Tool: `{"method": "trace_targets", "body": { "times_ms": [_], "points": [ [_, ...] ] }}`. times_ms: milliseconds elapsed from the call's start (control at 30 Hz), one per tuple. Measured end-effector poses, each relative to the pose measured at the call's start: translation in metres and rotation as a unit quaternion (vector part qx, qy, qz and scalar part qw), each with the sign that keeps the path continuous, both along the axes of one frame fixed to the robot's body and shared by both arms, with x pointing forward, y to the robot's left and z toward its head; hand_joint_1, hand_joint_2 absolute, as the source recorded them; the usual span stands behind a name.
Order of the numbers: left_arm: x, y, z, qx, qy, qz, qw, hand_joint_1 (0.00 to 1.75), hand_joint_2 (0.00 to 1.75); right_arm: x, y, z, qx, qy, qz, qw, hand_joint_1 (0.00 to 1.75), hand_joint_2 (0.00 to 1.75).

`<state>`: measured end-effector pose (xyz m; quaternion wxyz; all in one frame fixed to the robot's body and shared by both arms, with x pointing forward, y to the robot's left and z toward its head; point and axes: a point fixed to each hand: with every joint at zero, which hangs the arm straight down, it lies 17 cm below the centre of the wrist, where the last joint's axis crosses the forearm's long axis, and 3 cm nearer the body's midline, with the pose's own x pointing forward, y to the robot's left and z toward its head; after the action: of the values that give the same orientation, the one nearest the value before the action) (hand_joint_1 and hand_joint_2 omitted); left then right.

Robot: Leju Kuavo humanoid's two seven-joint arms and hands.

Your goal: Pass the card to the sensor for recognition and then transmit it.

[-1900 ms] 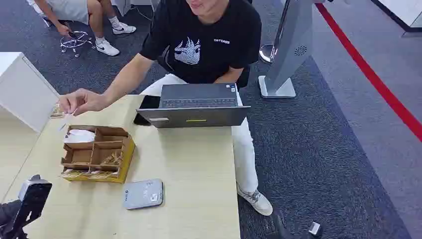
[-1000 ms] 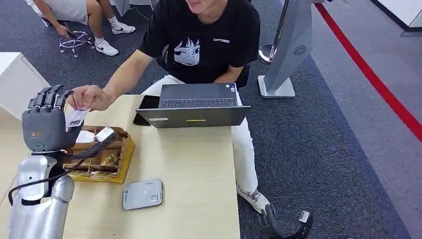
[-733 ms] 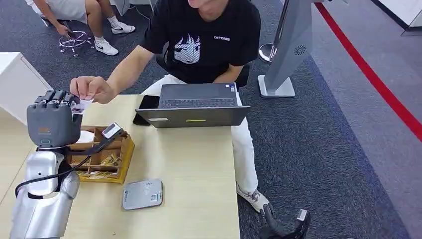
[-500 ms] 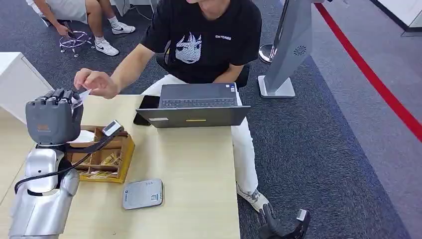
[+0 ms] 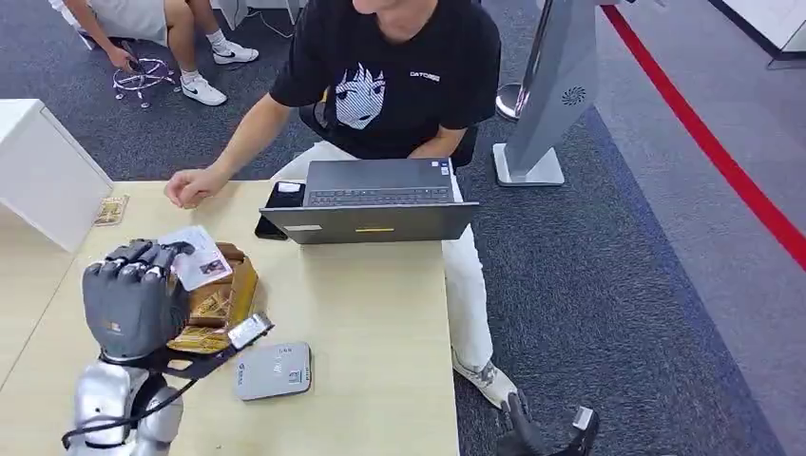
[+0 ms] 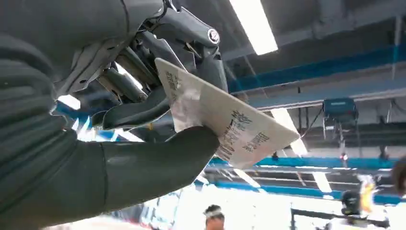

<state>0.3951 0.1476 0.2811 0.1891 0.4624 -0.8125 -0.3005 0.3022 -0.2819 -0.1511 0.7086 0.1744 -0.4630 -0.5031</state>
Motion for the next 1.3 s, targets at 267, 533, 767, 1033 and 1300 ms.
{"method": "trace_targets", "body": {
  "times_ms": [267, 533, 767, 1033, 1300],
  "points": [
    [-0.044, -0.013, -0.058, -0.157, 0.124, -0.092, 0.975, 1.75, 1.75, -0.038, -0.026, -0.011, 0.006, 0.004, -0.069, 0.998, 0.0, 1.75],
    [-0.048, -0.026, -0.132, -0.173, 0.23, -0.077, 0.955, 1.75, 1.75, -0.06, -0.039, -0.017, 0.002, 0.013, -0.098, 0.995, 0.0, 1.75],
    [-0.055, -0.034, -0.182, -0.159, 0.287, -0.056, 0.943, 1.75, 1.75, -0.068, -0.046, -0.019, -0.002, 0.016, -0.111, 0.994, 0.0, 1.75],
    [-0.058, -0.029, -0.229, -0.147, 0.339, -0.038, 0.928, 1.75, 1.75, -0.07, -0.05, -0.019, -0.007, 0.017, -0.11, 0.994, 0.0, 1.75],
    [-0.061, -0.027, -0.248, -0.147, 0.361, -0.032, 0.92, 1.75, 1.75, -0.07, -0.05, -0.02, -0.008, 0.017, -0.11, 0.994, 0.0, 1.75]
  ]
}}
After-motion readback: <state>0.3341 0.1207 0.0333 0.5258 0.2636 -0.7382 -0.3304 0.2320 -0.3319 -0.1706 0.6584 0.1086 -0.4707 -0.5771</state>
